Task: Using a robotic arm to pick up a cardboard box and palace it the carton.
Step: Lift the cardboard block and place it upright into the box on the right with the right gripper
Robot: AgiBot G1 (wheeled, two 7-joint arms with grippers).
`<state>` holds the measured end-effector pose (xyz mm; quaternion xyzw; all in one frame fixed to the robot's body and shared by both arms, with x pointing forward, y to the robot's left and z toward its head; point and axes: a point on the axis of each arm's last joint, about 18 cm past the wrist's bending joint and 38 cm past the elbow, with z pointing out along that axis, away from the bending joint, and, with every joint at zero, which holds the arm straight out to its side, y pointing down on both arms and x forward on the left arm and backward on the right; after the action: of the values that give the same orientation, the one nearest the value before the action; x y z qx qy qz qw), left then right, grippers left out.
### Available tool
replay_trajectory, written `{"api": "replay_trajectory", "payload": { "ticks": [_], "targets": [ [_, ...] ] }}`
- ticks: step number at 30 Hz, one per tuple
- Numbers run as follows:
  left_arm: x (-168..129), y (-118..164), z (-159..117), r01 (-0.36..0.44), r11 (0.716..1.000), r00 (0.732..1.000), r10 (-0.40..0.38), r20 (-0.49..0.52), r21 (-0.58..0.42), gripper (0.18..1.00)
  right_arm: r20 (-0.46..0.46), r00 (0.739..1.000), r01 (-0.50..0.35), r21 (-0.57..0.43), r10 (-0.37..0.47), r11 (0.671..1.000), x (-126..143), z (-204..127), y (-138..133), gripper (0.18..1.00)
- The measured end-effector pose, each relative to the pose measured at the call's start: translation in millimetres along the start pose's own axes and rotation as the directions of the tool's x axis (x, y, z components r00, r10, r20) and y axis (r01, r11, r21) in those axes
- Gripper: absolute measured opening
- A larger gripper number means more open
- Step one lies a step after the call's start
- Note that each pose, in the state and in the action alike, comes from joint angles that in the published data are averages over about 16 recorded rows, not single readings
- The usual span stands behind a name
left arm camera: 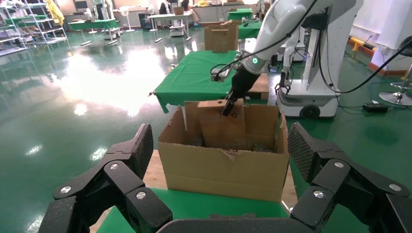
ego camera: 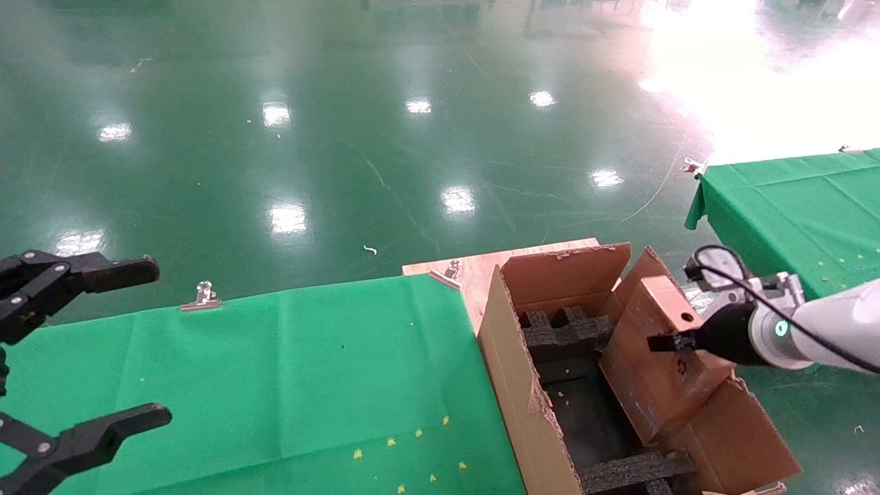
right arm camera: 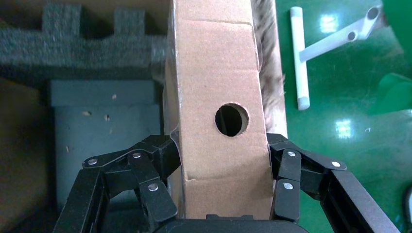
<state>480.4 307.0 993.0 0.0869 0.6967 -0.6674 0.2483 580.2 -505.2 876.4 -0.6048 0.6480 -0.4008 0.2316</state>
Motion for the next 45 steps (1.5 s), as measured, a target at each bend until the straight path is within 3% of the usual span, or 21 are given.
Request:
{"api": "replay_trajectory", "payload": {
  "ticks": [30,45],
  "targets": [
    [0,0,0,0.0,1.0,1.0,0.0,0.0,0.0,1.001,0.034,0.999,-0.012,-0.098,0.016,0.995,-32,47,67,0.318],
    [0,0,0,0.0,1.0,1.0,0.0,0.0,0.0,1.001,0.038,0.999,-0.019,-0.114,0.024,0.993,-39,65,74,0.313]
  ]
}}
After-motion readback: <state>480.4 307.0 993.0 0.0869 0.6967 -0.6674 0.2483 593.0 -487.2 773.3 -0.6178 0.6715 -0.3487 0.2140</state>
